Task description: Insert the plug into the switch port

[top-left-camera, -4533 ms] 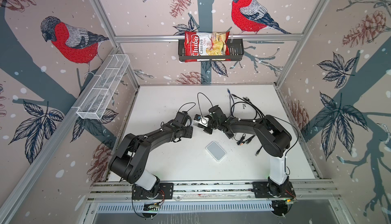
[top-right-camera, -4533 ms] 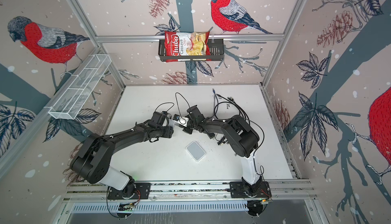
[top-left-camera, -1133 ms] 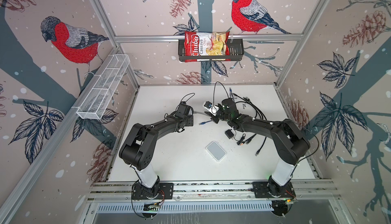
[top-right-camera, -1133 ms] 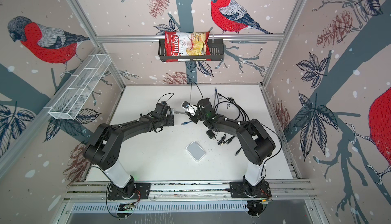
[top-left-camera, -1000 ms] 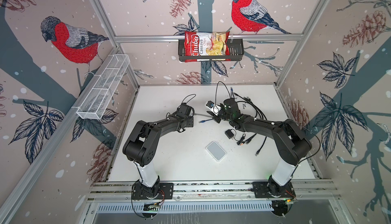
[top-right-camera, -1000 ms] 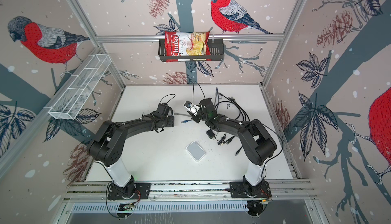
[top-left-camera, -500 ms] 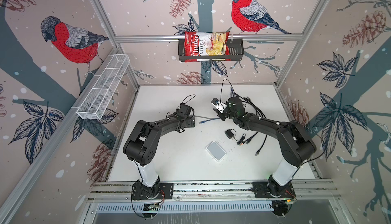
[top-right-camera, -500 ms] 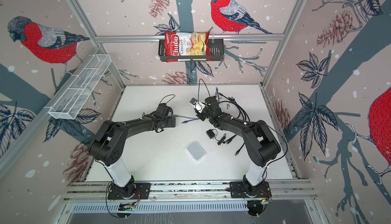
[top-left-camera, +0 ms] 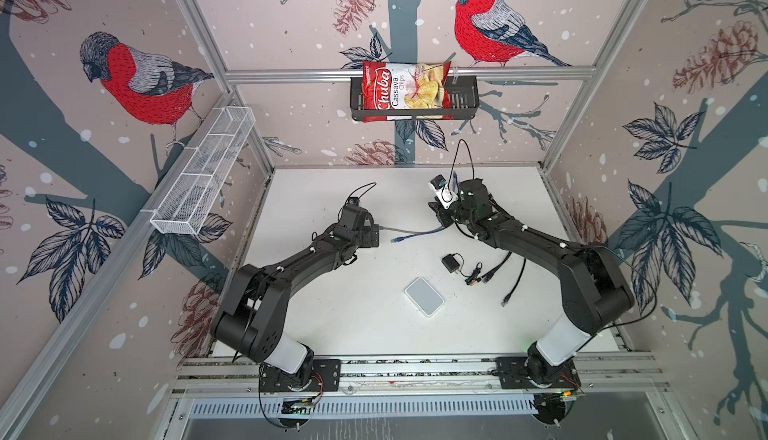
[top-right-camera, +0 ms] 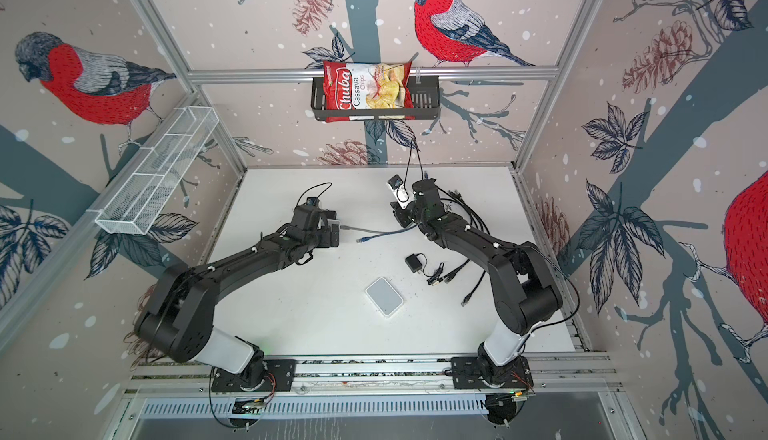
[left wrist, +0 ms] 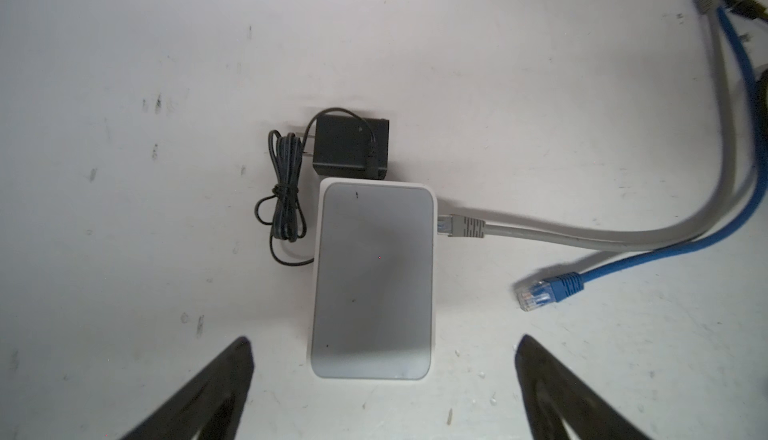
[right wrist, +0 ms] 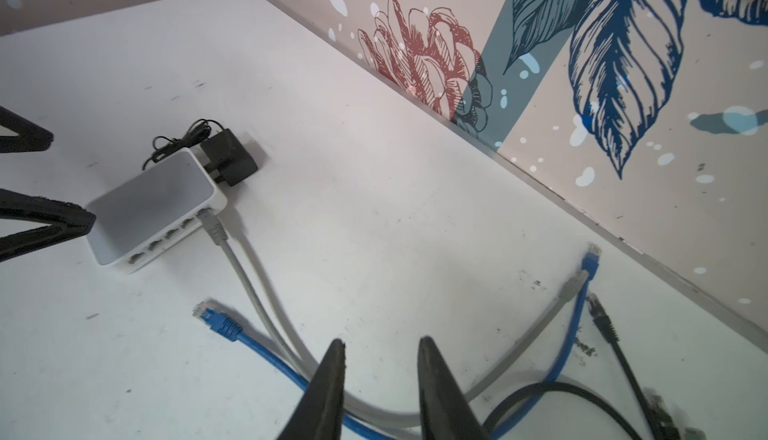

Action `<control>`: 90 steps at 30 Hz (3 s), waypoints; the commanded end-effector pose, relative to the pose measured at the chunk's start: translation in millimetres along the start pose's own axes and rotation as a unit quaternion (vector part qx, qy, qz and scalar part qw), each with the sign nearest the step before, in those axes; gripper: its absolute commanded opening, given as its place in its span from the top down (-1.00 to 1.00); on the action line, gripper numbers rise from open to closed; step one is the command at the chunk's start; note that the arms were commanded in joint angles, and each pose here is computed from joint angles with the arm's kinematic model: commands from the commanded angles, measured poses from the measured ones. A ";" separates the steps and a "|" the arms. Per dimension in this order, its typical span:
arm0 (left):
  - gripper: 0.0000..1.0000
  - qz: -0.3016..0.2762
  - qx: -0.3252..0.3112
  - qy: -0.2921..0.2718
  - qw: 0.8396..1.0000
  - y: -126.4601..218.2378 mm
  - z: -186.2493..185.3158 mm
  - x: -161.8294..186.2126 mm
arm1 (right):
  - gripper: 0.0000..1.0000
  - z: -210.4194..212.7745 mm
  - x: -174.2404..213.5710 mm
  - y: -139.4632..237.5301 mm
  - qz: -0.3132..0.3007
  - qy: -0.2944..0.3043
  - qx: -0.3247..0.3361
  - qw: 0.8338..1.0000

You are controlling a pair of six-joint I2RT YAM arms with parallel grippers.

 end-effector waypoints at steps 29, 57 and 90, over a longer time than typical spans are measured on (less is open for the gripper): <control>-0.95 -0.151 0.132 0.022 0.979 59.1 -1.0 28.2 | 0.50 -158.8 146.9 64.7 0.214 -0.360 0.326 0.848; -0.95 -0.166 0.158 0.020 0.973 54.0 -10.3 21.1 | 0.56 -170.5 189.1 68.9 0.249 -0.369 0.347 0.825; -0.89 -0.188 0.289 -0.231 0.910 68.2 -120.3 25.4 | 1.00 -147.7 59.6 99.2 0.081 -0.382 0.225 0.893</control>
Point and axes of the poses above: each gripper's point midway between its finger pads, its own y axis back along the fingers, its own z axis along the line the jaws close on, x = y × z, the point moved 8 cm from there along y, back along the fingers, and after that the axes turned 3 degrees about -y, right-handed, at the moved point
